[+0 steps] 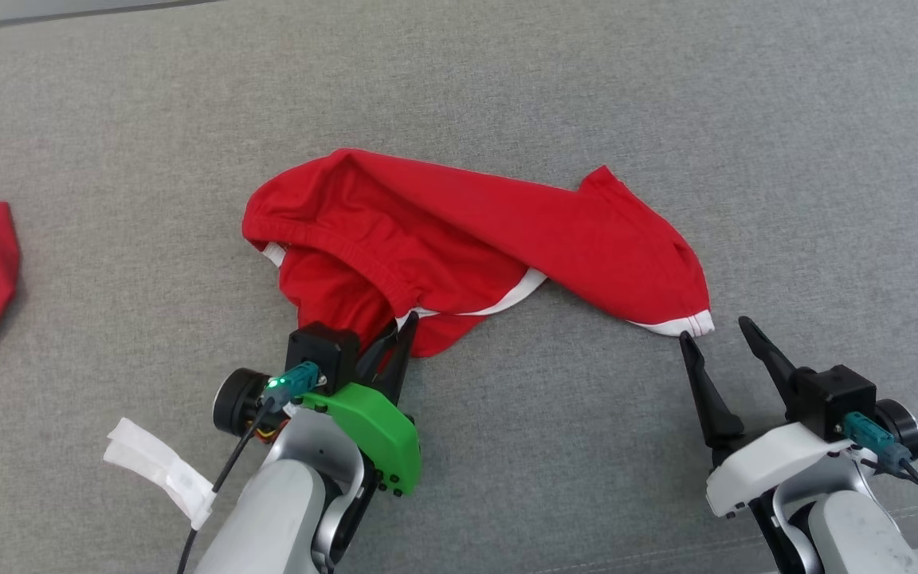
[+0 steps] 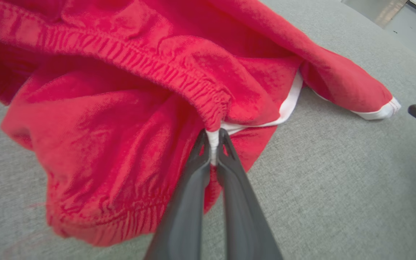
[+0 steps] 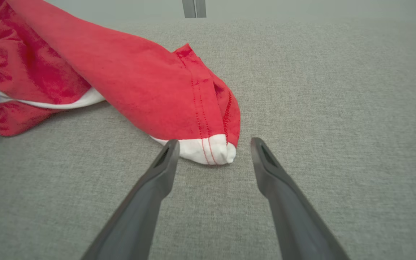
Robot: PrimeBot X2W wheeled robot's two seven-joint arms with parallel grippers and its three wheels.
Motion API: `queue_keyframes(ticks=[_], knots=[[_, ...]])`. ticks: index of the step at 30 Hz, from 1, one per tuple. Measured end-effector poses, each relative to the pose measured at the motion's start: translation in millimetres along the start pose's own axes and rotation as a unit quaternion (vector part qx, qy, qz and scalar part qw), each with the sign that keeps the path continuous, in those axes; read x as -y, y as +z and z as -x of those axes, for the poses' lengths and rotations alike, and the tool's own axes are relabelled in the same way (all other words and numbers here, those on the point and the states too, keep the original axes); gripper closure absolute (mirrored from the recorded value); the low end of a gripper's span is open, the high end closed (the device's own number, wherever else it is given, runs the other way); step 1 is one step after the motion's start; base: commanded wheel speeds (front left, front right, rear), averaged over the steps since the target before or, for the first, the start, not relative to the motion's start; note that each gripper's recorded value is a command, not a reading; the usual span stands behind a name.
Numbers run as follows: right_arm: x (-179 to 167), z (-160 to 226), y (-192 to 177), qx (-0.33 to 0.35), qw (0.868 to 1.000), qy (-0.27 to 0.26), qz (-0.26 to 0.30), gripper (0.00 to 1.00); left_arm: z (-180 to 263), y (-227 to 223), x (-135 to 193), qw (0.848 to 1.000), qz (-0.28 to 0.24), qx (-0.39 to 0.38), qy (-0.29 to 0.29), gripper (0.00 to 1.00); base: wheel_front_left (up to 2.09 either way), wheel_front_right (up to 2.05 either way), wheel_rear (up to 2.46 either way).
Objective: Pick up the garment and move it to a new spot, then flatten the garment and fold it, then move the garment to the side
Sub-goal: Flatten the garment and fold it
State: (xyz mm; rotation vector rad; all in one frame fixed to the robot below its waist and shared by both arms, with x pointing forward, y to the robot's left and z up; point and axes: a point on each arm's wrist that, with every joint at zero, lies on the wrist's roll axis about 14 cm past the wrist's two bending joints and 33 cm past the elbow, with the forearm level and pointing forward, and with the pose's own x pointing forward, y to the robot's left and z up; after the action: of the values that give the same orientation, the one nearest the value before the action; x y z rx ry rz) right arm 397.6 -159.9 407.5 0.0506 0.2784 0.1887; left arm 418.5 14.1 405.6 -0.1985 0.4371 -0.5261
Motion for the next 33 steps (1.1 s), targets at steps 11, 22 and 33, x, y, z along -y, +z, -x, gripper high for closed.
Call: queue_keyframes(ticks=[11,22,33], knots=[[-12.8,-20.3,-15.2,-0.018,0.999,0.035,0.004,1.0,2.7,17.3,-6.3,0.999,-0.011,0.039,0.01,1.0,0.0,0.0,0.0],[8.9,-19.5,123.1,0.192,0.98,0.025,0.037,1.0,38.1,127.2,-5.6,0.972,-0.105,0.208,0.016,1.0,0.0,0.0,0.0],[23.2,59.6,318.8,0.426,0.893,-0.021,0.147,1.0,131.2,281.1,32.0,0.878,-0.232,0.418,0.013,1.0,0.0,0.0,0.0]])
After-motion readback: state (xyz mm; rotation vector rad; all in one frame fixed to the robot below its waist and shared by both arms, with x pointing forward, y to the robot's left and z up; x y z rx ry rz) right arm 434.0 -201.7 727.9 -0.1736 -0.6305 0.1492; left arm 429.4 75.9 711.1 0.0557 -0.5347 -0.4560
